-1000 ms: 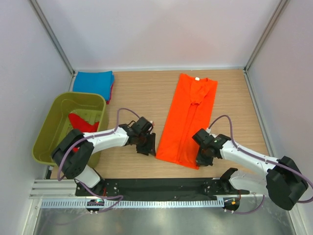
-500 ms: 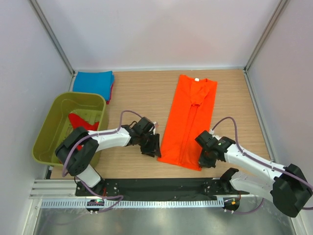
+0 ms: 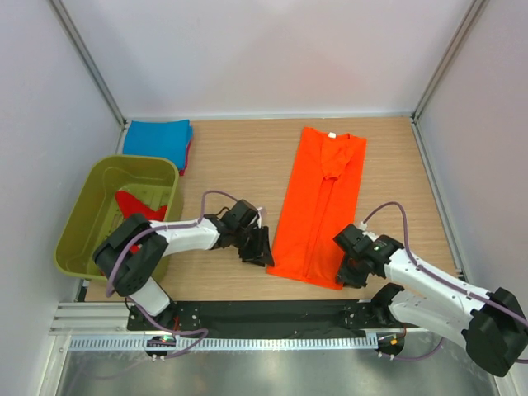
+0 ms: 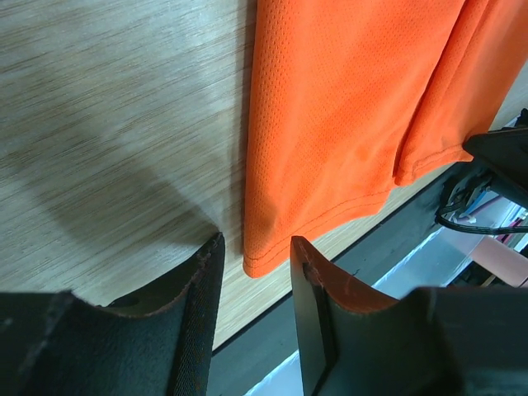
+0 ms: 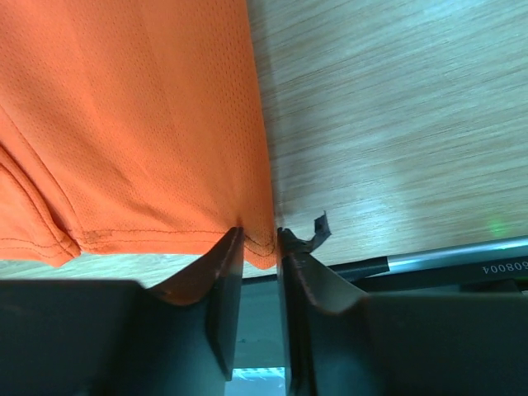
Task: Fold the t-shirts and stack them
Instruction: Fold the tshirt
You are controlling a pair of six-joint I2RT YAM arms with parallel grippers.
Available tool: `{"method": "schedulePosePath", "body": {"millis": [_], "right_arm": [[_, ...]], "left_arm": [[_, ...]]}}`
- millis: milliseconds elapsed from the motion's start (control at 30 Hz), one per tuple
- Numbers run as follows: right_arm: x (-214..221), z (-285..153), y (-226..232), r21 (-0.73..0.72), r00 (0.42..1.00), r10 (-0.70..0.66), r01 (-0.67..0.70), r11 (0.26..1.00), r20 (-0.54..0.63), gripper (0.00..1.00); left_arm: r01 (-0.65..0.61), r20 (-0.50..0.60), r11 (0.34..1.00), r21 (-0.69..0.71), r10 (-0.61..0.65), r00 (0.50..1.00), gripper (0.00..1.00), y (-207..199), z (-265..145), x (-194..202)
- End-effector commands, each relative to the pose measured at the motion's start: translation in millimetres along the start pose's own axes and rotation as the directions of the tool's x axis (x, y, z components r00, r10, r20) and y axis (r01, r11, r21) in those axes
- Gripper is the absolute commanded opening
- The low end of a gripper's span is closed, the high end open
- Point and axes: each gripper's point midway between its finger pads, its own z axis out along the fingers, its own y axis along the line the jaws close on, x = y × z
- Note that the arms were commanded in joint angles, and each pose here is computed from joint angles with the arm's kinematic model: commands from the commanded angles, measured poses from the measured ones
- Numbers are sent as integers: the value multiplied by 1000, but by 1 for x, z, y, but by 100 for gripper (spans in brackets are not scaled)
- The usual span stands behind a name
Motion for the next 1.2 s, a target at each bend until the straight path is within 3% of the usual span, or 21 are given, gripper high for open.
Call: {"method": "schedulePosePath", "body": {"millis": [0, 700, 1067, 1167], "right_arm": [[2, -2, -4, 4, 1000, 24, -24, 1000, 2, 32], [16, 6, -2, -7, 999, 32, -33, 999, -25, 34], [15, 6, 2, -23, 999, 34, -34, 999, -17, 20], [14, 5, 2, -23, 999, 39, -39, 999, -13, 17]], "left_arm": [[18, -32, 986, -163, -23, 999, 41, 46, 4, 22], [-3, -54, 989, -146, -5, 999, 37, 43, 2, 35], [10, -55, 988, -153, -18, 998, 29, 43, 5, 38], [8, -62, 987, -158, -18, 998, 20, 45, 8, 38]]}}
